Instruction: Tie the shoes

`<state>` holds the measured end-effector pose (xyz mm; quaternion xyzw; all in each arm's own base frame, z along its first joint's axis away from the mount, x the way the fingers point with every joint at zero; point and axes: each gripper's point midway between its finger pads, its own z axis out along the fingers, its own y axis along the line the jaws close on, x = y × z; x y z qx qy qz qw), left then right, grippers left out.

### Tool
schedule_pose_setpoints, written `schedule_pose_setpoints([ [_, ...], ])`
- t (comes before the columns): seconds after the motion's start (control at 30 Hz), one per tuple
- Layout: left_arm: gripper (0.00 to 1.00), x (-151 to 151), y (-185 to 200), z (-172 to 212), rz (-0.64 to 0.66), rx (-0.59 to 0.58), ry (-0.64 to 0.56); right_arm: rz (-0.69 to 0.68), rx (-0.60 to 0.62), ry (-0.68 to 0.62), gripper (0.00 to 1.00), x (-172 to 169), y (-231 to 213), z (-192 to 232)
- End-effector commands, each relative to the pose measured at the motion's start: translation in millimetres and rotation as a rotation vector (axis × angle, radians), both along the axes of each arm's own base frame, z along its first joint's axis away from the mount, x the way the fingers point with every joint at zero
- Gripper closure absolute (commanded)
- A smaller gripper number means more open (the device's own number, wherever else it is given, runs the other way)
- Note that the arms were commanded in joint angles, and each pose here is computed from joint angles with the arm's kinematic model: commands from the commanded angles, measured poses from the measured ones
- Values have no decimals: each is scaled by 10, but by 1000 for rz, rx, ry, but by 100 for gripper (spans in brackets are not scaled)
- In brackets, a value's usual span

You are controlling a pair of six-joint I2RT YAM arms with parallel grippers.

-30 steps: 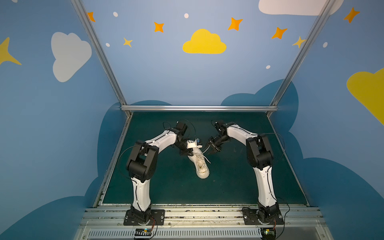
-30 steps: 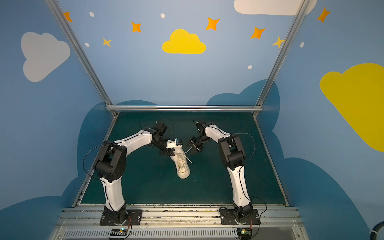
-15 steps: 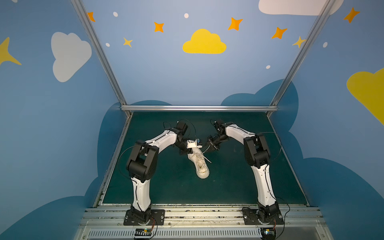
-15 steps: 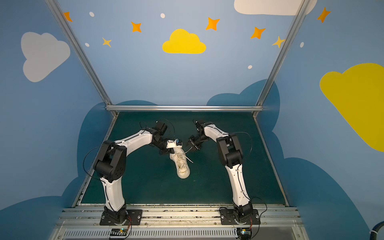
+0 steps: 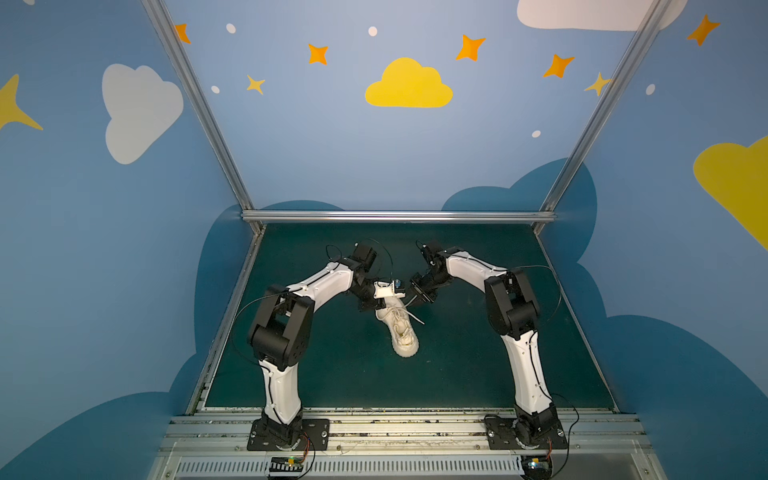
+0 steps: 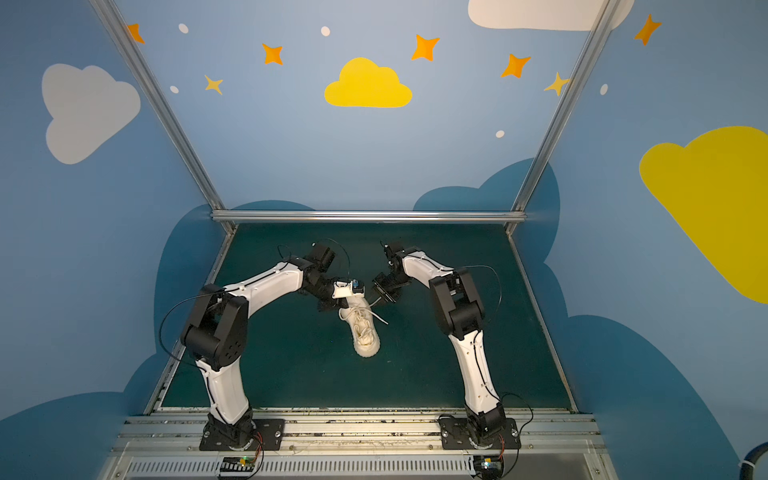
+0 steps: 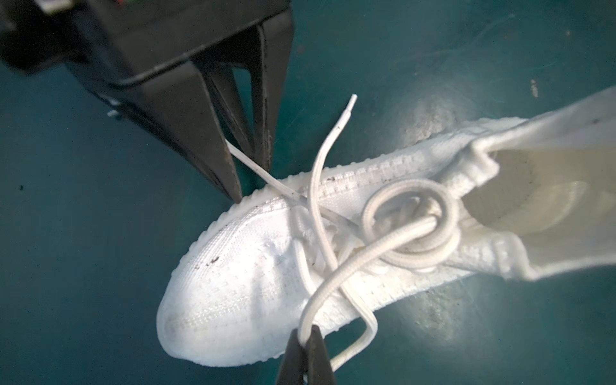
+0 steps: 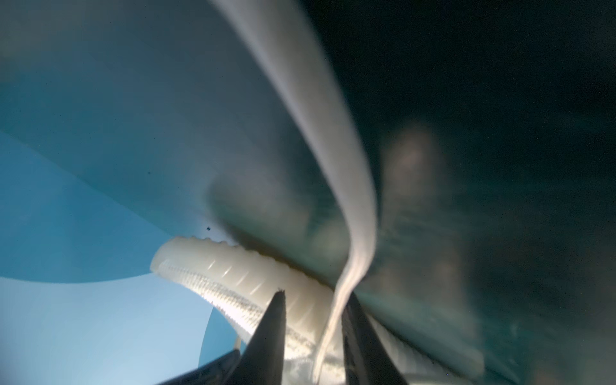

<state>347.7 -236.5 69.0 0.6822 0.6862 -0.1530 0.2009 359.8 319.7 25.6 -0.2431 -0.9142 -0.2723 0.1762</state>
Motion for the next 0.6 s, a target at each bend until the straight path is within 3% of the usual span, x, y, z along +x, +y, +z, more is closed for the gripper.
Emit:
schedule_pose_setpoints([
  [0.0,96,-62,-5,97,-7,-5,-23,-31,-143,61,72,-221,-108,-186],
  [0.1,97,-85,0,123,-10,2,-42,-42,-151,54,79,-216,-94,-194],
  [0.27,97,-141,52,202,-9,19,-71,-54,-103,-10,99,-78,-44,-42],
  [0.4,97,-224,142,243,4,49,-67,-71,-62,-28,100,-7,-48,85],
  [0.57,97,-322,298,291,50,116,-57,-98,-104,-102,100,56,-264,318],
])
